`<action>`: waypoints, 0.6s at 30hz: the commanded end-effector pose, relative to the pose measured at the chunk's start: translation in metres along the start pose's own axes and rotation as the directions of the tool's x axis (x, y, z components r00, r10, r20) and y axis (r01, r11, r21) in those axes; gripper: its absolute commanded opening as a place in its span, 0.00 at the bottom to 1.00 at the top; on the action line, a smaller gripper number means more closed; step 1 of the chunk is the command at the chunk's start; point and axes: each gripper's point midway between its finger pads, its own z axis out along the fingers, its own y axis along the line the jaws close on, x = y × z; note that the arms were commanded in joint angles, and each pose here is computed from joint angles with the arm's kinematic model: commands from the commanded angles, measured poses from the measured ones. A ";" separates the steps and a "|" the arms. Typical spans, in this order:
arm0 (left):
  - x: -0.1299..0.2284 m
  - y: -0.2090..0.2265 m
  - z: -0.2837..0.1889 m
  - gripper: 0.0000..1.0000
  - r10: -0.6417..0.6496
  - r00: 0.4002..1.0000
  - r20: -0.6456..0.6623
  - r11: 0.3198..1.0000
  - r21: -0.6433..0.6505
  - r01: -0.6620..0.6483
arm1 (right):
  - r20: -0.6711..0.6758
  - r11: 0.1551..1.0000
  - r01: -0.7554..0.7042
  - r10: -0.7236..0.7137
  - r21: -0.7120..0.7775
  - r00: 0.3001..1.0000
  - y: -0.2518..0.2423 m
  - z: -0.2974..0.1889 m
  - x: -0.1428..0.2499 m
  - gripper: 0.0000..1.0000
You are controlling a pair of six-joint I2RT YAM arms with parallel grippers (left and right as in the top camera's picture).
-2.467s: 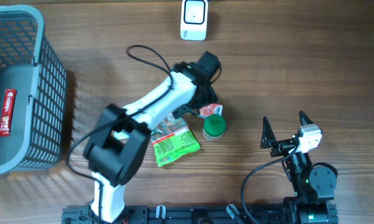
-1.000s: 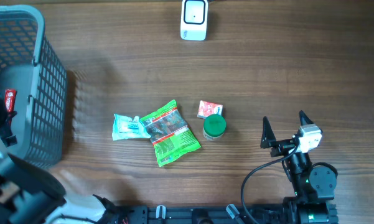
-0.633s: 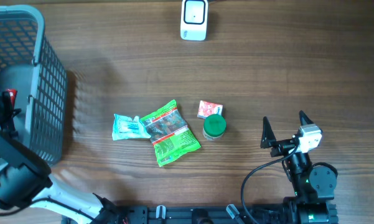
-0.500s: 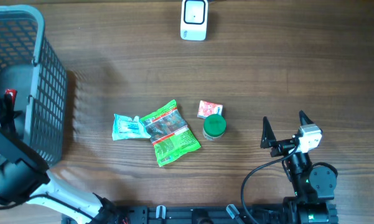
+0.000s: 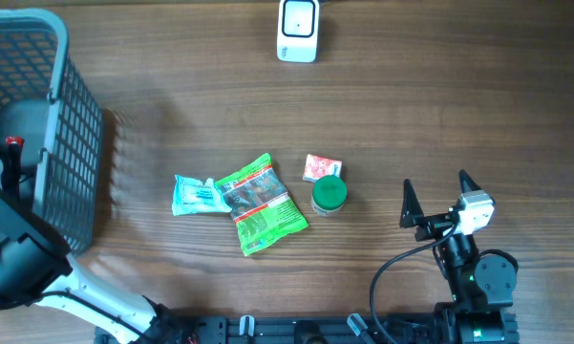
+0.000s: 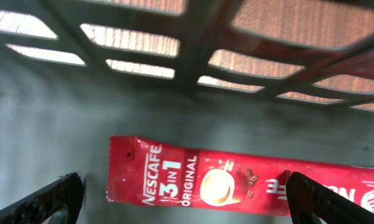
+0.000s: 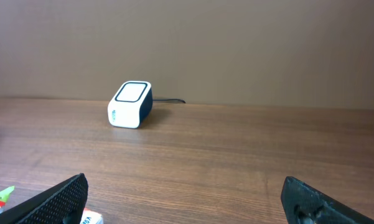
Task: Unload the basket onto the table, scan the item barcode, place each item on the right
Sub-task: 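Reach into the basket and grasp the red Nescafe stick pack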
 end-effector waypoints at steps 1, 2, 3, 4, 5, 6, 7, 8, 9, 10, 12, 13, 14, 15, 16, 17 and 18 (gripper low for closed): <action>-0.005 0.007 0.007 1.00 0.061 0.998 0.033 0.997 -0.039 -0.060 | 0.003 1.000 -0.012 0.012 -0.018 1.000 0.003 0.000 0.000 1.00; -0.005 0.007 0.008 1.00 0.061 0.998 0.033 0.997 -0.039 -0.060 | 0.003 1.000 -0.012 0.012 -0.018 1.000 0.003 0.000 0.000 1.00; -0.005 0.007 0.009 0.98 0.061 0.998 0.032 0.997 -0.040 -0.060 | 0.003 1.000 -0.012 0.012 -0.018 1.000 0.003 0.000 0.000 1.00; -0.004 0.007 0.010 0.94 0.062 0.998 0.030 0.997 -0.043 -0.061 | 0.003 1.000 -0.012 0.012 -0.018 1.000 0.003 0.000 0.000 1.00; -0.003 0.008 0.011 0.89 0.065 0.998 0.027 0.997 -0.046 -0.063 | 0.003 1.000 -0.012 0.012 -0.018 1.000 0.003 0.000 0.000 1.00; 0.000 0.009 0.015 0.84 0.068 0.997 0.019 0.996 -0.054 -0.067 | 0.003 1.000 -0.012 0.012 -0.018 1.000 0.003 0.000 0.000 1.00; 0.002 0.011 0.019 0.82 0.071 0.997 0.013 0.996 -0.061 -0.070 | 0.003 1.000 -0.012 0.012 -0.018 1.000 0.003 0.000 0.000 1.00; 0.005 0.012 0.023 0.78 0.075 0.997 0.005 0.995 -0.070 -0.075 | 0.003 1.000 -0.012 0.012 -0.018 1.000 0.003 0.000 0.000 1.00; 0.009 0.014 0.027 0.72 0.080 0.997 -0.005 0.993 -0.081 -0.080 | 0.003 1.000 -0.012 0.012 -0.018 1.000 0.003 0.000 0.000 1.00; 0.011 0.016 0.030 0.63 0.084 0.996 -0.014 0.992 -0.090 -0.085 | 0.003 1.000 -0.012 0.012 -0.018 1.000 0.003 0.000 0.000 1.00; 0.021 0.024 0.040 0.44 0.098 0.994 -0.044 0.987 -0.124 -0.103 | 0.003 1.000 -0.012 0.012 -0.018 1.000 0.003 0.000 0.000 1.00; 0.025 0.027 0.044 0.29 0.104 0.993 -0.057 0.984 -0.137 -0.111 | 0.003 1.000 -0.012 0.012 -0.018 1.000 0.003 0.000 0.000 1.00; 0.029 0.030 0.047 0.17 0.109 0.992 -0.070 0.982 -0.150 -0.118 | 0.003 1.000 -0.012 0.012 -0.018 1.000 0.003 0.000 0.000 1.00; 0.032 0.033 0.050 0.06 0.113 0.990 -0.081 0.979 -0.162 -0.125 | 0.002 1.000 -0.012 0.012 -0.018 1.000 0.003 0.000 0.000 1.00; 0.035 0.035 0.051 0.04 0.116 0.989 -0.090 0.977 -0.170 -0.130 | 0.003 1.000 -0.012 0.012 -0.018 1.000 0.003 0.000 0.000 1.00; 0.037 0.038 0.051 0.04 0.120 0.988 -0.101 0.974 -0.181 -0.136 | 0.003 1.000 -0.012 0.012 -0.018 1.000 0.003 0.000 0.000 1.00; 0.038 0.040 0.051 0.04 0.122 0.987 -0.106 0.972 -0.187 -0.140 | 0.003 1.000 -0.012 0.012 -0.018 1.000 0.003 0.000 0.000 1.00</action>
